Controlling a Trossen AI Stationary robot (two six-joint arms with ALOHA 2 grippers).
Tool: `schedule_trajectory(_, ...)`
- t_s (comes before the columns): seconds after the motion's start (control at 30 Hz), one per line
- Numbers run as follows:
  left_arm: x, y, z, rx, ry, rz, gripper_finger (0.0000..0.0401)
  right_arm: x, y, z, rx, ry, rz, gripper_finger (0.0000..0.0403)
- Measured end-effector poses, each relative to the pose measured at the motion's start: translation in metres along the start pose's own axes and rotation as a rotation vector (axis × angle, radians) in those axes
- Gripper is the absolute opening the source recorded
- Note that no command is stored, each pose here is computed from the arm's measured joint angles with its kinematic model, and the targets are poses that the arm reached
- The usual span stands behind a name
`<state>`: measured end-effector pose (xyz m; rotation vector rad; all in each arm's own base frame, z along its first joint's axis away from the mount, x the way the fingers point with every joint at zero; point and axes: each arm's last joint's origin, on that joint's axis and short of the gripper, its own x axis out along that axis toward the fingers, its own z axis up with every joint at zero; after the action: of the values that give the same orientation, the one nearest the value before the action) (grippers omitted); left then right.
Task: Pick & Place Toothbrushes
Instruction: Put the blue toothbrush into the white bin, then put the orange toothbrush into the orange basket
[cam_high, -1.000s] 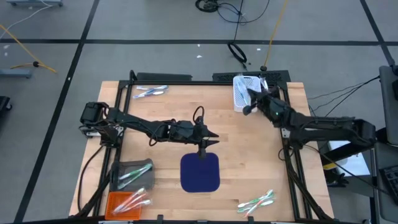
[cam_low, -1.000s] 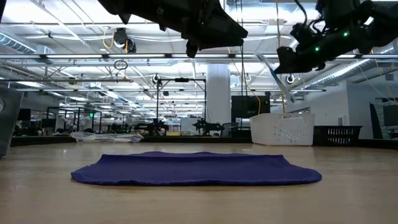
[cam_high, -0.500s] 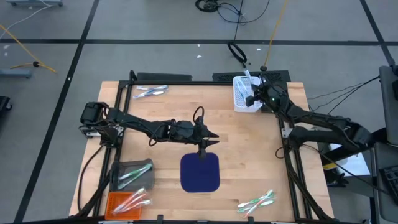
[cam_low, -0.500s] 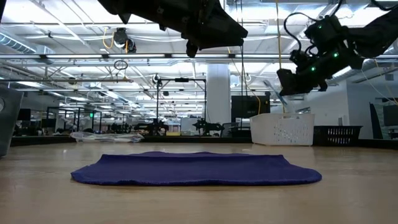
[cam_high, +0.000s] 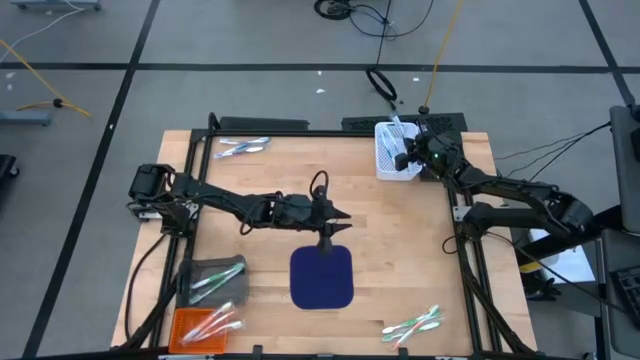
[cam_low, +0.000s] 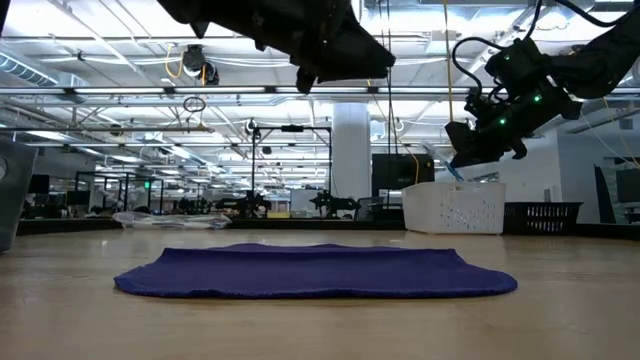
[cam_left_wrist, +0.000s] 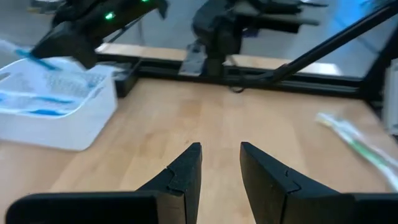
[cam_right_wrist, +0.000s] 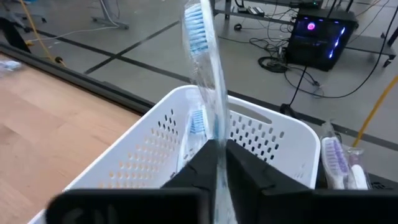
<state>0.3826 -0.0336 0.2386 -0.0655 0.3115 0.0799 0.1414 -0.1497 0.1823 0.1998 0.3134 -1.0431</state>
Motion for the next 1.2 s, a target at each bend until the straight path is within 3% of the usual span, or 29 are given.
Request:
schedule_trajectory(0.33, 0.0, 0.003, -0.005, 0.01, 0.041, 0.08, 0.0113, 0.0, 0.0, 0.0, -0.016, 0.0, 0.0, 0.0137)
schedule_trajectory(0.57, 0.001, 0.013, -0.007, 0.001, 0.068, 0.158, 0.0113, 0.0, 0.001, 0.0, -0.006, 0.003, 0.027, 0.0168)
schedule_trajectory(0.93, -0.005, 0.063, -0.015, -0.119, 0.217, 0.318, 0.0113, -0.002, 0.01, 0.004, 0.014, -0.01, 0.323, 0.0165)
schedule_trajectory(1.2, -0.006, 0.073, -0.014, -0.143, 0.224, 0.331, 0.0113, -0.012, 0.033, 0.0, 0.01, 0.051, 0.747, 0.0163)
